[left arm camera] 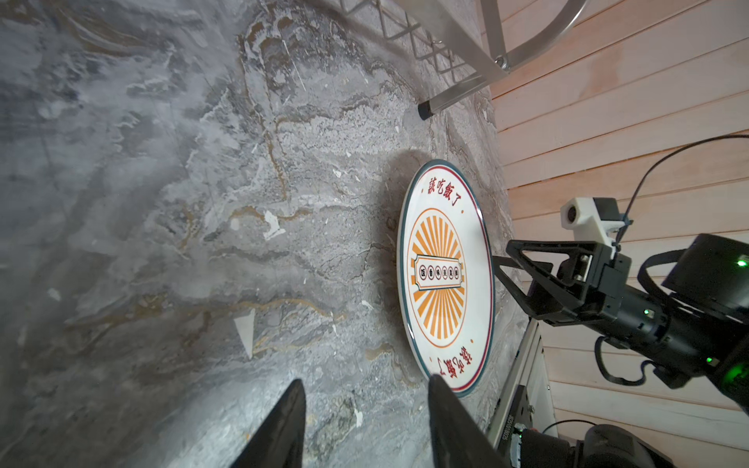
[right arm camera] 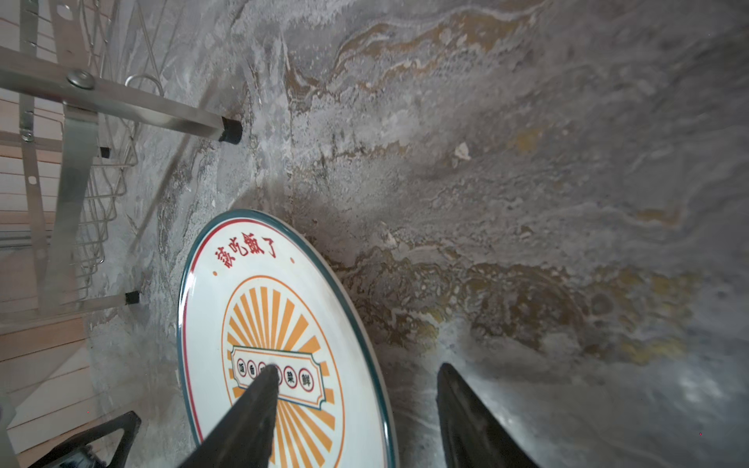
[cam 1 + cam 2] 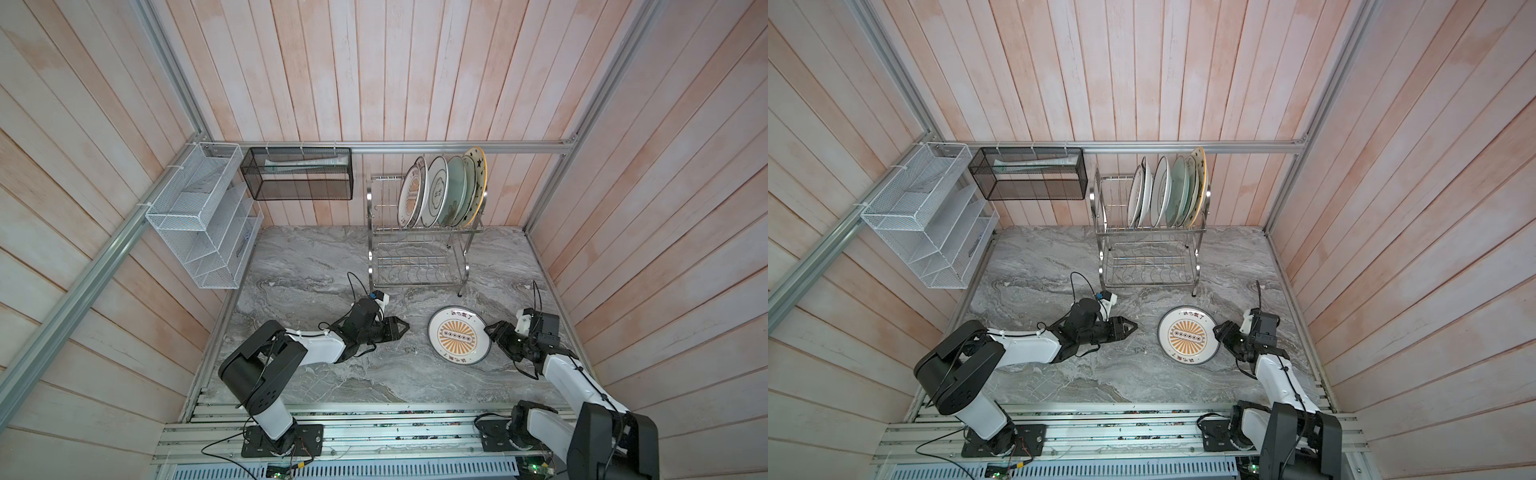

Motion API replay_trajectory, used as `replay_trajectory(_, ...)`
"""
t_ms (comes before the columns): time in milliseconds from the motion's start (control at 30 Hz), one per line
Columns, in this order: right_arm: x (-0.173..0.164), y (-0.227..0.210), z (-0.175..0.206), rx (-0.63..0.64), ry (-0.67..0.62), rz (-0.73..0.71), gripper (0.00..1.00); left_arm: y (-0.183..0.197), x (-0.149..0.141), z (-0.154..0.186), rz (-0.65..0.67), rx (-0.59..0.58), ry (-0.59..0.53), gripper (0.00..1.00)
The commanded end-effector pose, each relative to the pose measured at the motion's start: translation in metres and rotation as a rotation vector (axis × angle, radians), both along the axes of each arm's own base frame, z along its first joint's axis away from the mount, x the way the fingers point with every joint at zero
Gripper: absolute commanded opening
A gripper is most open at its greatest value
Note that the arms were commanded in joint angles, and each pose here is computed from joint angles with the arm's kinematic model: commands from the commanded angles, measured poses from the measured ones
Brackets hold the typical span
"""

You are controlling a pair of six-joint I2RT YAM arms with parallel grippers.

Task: Load plates into a dish rack
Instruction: Move the plate to the center of the table.

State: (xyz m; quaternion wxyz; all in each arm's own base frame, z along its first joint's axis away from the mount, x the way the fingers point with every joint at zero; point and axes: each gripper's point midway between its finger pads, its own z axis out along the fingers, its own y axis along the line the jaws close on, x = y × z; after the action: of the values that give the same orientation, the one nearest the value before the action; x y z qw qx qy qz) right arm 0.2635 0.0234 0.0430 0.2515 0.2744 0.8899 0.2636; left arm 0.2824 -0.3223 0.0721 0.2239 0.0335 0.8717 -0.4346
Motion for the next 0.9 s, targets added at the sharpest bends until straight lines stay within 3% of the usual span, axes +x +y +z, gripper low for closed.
replay_trajectory(0, 0.001, 0.011, 0.0, 0.037, -0.015, 0.084, 0.6, 0.0, 0.003, 0.011, -0.001, 0.014, -0.03, 0.5)
replay_trajectory(267, 0.0, 0.025, -0.003, 0.111, -0.034, 0.136, 0.52, 0.017, 0.012, 0.011, 0.048, 0.046, -0.034, 0.5)
replay_trajectory(867, 0.006, 0.071, -0.004, 0.133, -0.05, 0.288, 0.36, 0.017, 0.013, 0.002, 0.031, 0.033, 0.004, 0.5)
